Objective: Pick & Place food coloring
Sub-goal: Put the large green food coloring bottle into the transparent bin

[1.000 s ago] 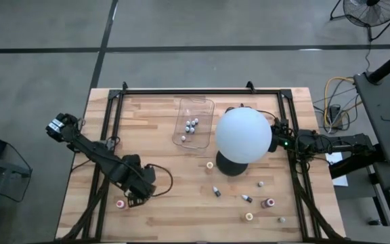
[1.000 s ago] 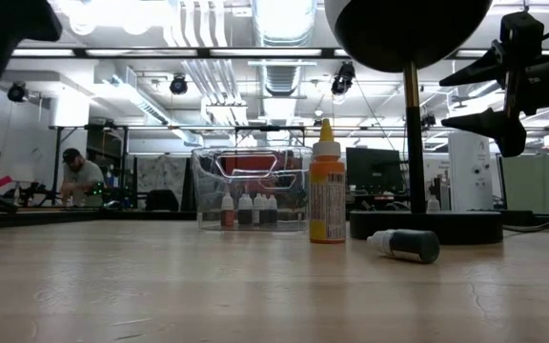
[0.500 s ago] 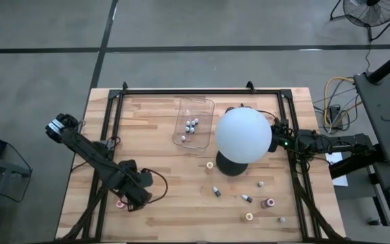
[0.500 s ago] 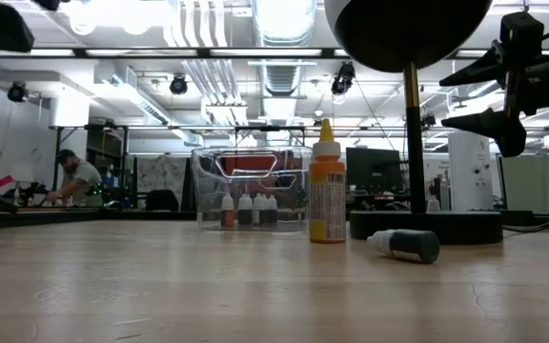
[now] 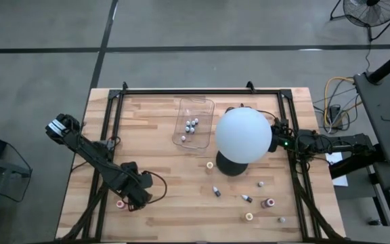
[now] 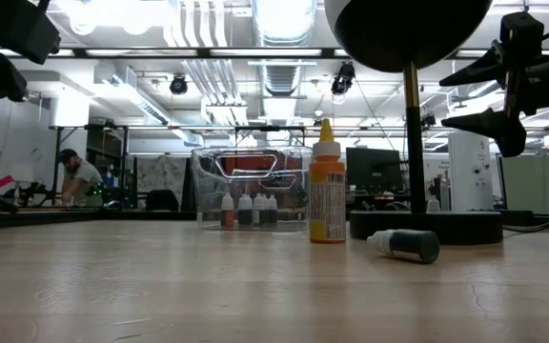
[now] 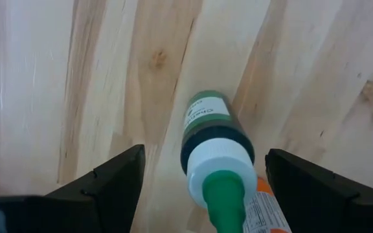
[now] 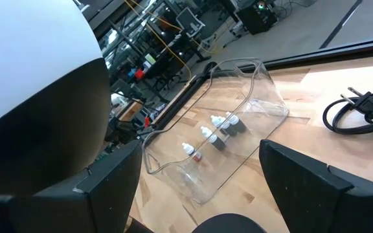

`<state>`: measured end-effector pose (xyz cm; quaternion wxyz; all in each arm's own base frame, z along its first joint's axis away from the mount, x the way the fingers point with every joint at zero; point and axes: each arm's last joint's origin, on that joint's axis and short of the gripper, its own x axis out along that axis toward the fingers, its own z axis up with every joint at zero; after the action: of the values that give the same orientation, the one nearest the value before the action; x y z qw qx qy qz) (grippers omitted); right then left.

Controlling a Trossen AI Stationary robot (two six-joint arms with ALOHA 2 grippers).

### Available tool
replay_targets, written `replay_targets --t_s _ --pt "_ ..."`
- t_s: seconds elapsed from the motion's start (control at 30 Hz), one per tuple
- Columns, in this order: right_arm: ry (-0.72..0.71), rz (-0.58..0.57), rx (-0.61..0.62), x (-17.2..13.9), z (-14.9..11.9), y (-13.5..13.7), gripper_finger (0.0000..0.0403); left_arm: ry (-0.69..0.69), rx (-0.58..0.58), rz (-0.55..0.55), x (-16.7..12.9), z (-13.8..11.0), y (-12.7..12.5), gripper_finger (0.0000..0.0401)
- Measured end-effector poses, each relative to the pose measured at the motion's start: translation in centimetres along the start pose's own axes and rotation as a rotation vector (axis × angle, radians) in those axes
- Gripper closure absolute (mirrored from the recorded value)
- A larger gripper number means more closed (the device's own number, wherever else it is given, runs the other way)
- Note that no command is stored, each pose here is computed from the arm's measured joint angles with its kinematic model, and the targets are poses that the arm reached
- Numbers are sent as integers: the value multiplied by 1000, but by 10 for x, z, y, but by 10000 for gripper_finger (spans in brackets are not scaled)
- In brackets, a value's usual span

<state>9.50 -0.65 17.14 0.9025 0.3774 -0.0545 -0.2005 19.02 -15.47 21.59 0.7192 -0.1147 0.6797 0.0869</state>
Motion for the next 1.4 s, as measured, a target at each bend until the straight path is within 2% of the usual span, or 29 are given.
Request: replay_targets --t_s 0.63,0.9,1.4 --pt "0 0 0 0 0 0 101 -20 30 -38 1 2 -3 113" --pt "0 0 0 0 0 0 101 7 -3 -1 12 3 -3 113" --pt "0 0 0 0 0 0 101 18 -20 -21 10 3 -5 113"
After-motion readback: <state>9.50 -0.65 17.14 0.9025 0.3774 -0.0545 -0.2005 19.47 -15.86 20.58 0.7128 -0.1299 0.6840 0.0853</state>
